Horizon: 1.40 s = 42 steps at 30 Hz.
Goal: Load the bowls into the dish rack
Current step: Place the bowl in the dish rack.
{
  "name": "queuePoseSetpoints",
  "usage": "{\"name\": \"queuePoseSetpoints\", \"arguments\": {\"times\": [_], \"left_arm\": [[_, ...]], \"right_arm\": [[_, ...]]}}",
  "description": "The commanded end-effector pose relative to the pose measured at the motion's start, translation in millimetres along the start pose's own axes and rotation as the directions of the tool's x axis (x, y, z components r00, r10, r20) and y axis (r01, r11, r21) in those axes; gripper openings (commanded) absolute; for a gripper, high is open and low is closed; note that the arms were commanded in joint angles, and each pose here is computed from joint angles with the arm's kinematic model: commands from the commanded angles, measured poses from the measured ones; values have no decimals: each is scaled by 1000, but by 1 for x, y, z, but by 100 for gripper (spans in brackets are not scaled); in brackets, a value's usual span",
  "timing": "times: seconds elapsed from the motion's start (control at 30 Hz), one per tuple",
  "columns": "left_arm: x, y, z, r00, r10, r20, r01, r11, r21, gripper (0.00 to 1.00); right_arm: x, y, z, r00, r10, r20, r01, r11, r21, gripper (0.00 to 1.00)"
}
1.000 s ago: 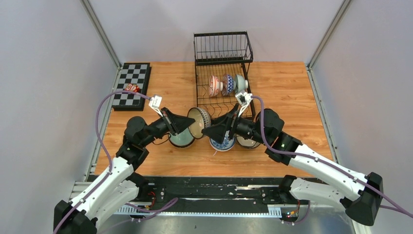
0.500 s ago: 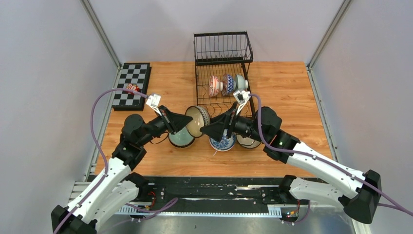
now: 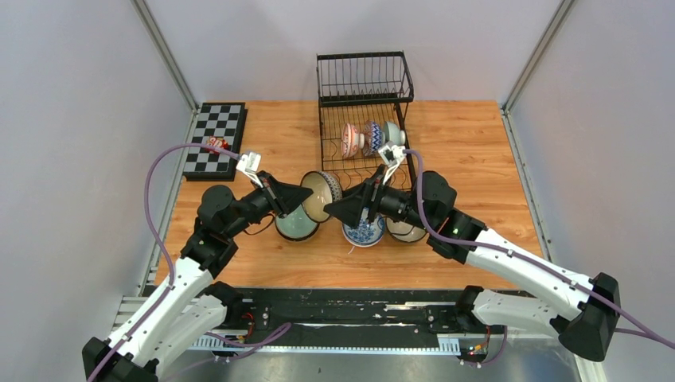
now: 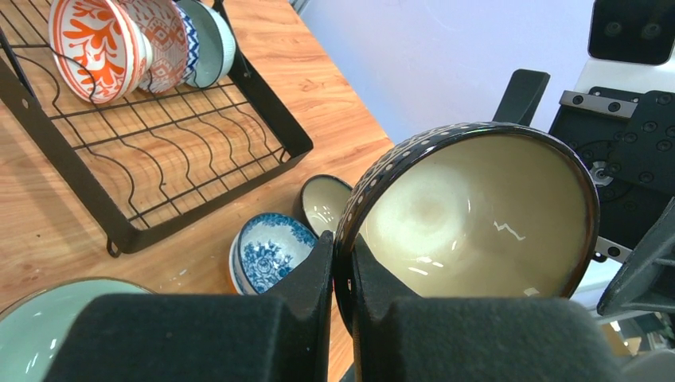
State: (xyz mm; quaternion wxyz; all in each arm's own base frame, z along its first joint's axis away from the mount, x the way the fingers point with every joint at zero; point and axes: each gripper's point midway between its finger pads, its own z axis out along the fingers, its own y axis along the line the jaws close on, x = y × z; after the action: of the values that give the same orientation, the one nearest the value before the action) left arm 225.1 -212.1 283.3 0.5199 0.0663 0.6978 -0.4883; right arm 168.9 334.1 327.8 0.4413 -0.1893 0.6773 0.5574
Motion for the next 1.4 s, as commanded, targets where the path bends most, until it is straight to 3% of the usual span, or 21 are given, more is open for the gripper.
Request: {"name": "queuePoseSetpoints", "arguments": {"times": [0.0, 0.23, 0.3, 0.37, 0.4, 0.67, 1.07, 1.37], "left_arm": [[-27, -16, -2, 997, 29, 77, -32, 999, 30, 0], [-28, -17, -2, 997, 17, 79, -20, 999, 32, 0], [-28, -17, -2, 997, 14, 78, -17, 999, 33, 0], [-27, -17, -2, 997, 11, 77, -14, 999, 36, 0], [-26, -17, -2, 997, 9, 76, -12, 999, 38, 0], [-25, -16, -2, 998, 3, 66, -5, 1000, 29, 1], [-27, -6, -5, 998, 25, 50, -22, 999, -50, 53], [-35, 17, -21, 995, 99, 4, -95, 964, -249, 74]], "right_arm": [[-20, 27, 2, 999, -1, 48, 5, 997, -76, 86], [-21, 25, 6, 999, 1, 54, 2, 998, -62, 82], [-22, 25, 7, 998, -1, 55, 5, 998, -65, 58], [-22, 25, 7, 998, -2, 58, 6, 998, -64, 13], [-23, 24, 7, 998, -5, 60, 9, 998, -61, 4], [-27, 20, 0, 995, -20, 97, 23, 999, -31, 3], [-36, 7, -10, 989, -90, 117, 83, 994, 68, 3], [-48, -17, -22, 977, -188, 99, 165, 966, 200, 3]]}}
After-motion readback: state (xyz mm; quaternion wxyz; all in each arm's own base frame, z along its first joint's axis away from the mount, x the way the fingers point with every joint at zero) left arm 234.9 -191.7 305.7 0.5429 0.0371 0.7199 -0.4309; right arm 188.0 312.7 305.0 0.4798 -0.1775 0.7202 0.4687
